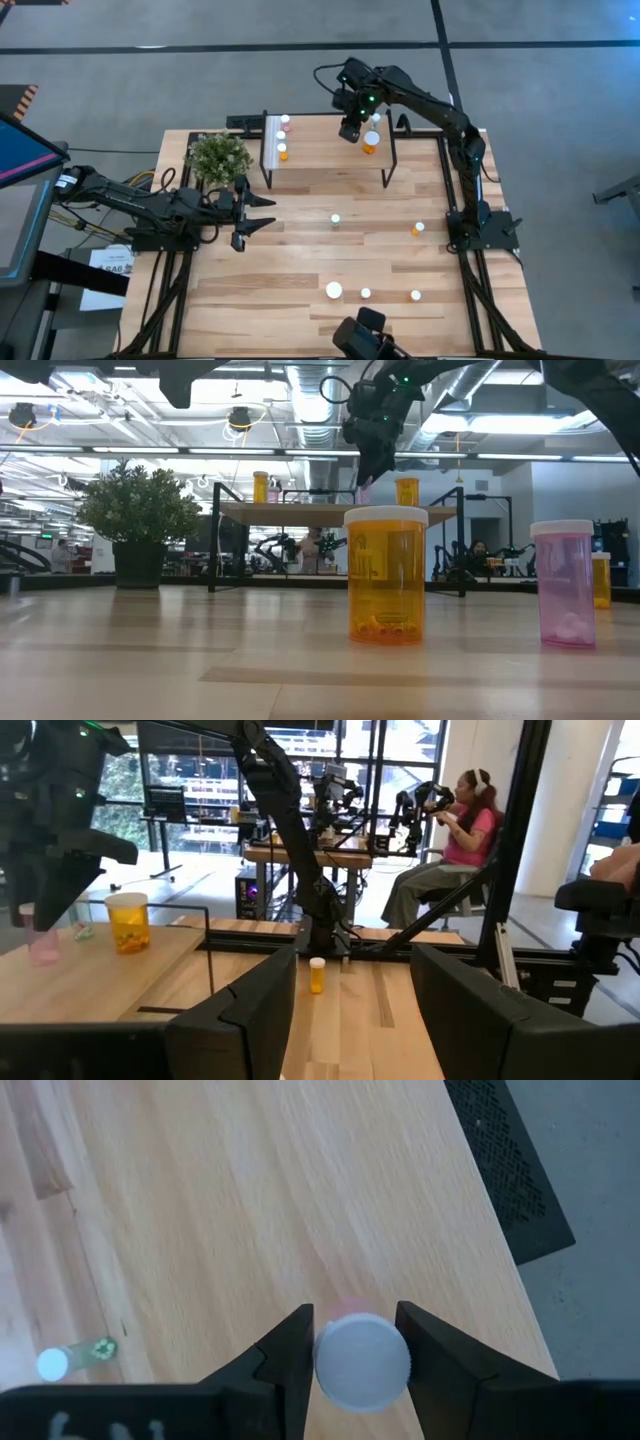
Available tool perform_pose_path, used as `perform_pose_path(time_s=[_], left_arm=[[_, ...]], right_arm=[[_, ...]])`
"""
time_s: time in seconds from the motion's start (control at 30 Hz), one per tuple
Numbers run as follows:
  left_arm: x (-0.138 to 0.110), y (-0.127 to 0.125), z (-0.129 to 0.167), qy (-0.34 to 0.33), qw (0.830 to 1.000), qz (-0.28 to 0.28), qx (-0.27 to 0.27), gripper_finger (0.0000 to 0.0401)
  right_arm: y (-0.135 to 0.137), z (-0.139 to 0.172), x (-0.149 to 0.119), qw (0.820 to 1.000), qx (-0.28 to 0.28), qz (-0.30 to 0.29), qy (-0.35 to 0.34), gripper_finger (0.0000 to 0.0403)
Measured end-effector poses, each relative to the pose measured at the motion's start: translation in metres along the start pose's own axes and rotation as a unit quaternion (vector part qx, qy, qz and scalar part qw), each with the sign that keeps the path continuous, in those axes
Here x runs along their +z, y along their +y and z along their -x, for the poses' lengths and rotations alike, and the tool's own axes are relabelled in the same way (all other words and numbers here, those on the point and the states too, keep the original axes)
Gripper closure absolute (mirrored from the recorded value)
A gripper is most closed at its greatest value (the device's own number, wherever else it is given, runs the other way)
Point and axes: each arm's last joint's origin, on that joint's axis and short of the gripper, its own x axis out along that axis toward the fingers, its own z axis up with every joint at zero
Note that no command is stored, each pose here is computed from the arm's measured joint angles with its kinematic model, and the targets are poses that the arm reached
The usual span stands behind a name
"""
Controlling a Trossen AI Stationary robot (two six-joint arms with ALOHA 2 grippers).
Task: Pick and place medicine bottles onto shelf by color
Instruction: Put the top pink pill bottle on the shelf
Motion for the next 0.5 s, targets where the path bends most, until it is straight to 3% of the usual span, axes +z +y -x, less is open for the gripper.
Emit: perform_pose_path(time_s=[0.5], left_arm=[[0.0000,0.0000,0.0000,0.000,1.000,0.000,0.000,0.0213]], right_arm=[[0.0002,0.0000,-0.0013,1.000,0.002,0.000,0.007,0.0228]])
